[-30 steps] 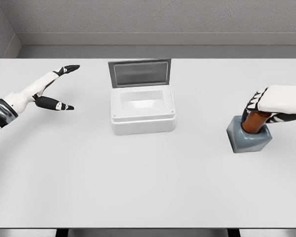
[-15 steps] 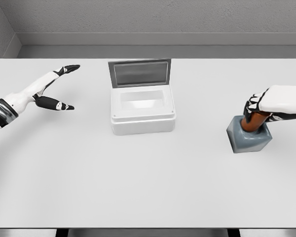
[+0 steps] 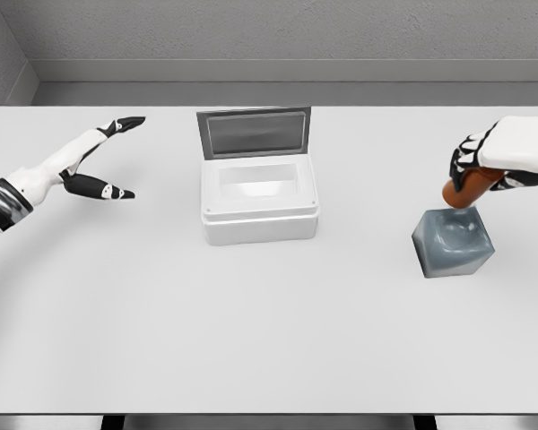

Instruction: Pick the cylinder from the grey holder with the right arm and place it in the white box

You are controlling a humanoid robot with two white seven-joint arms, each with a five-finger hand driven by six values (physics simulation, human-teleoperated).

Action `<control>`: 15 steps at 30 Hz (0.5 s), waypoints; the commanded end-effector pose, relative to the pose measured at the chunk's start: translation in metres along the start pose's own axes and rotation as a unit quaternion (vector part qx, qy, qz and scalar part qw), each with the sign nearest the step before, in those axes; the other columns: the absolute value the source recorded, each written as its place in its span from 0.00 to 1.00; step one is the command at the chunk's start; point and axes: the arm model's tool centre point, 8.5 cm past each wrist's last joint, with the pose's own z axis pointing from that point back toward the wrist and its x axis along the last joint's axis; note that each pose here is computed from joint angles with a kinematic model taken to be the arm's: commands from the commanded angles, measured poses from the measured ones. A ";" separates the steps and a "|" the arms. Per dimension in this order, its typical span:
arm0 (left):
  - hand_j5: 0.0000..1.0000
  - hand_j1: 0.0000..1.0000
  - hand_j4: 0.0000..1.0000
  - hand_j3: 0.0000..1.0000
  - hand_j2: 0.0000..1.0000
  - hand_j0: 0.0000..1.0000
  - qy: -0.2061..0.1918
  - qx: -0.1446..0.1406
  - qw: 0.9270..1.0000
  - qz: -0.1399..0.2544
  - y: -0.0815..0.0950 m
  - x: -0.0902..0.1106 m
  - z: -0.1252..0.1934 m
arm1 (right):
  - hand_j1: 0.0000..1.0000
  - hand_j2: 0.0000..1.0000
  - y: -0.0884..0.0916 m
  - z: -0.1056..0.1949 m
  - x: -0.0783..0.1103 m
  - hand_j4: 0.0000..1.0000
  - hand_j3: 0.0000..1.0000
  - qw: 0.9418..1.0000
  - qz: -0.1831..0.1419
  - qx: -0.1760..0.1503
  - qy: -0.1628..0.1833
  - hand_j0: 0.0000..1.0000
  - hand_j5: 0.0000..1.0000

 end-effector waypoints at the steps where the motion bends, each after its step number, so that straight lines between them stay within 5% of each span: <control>1: 1.00 1.00 1.00 1.00 1.00 1.00 -0.001 0.003 1.000 0.003 0.001 0.000 0.000 | 0.44 0.44 -0.004 -0.006 0.004 0.44 0.44 1.000 0.000 -0.006 -0.010 0.44 0.44; 15: 1.00 1.00 1.00 1.00 1.00 1.00 -0.001 0.002 1.000 0.002 0.001 0.001 -0.001 | 0.40 0.40 -0.022 -0.028 0.015 0.40 0.40 0.999 0.017 -0.026 -0.040 0.40 0.40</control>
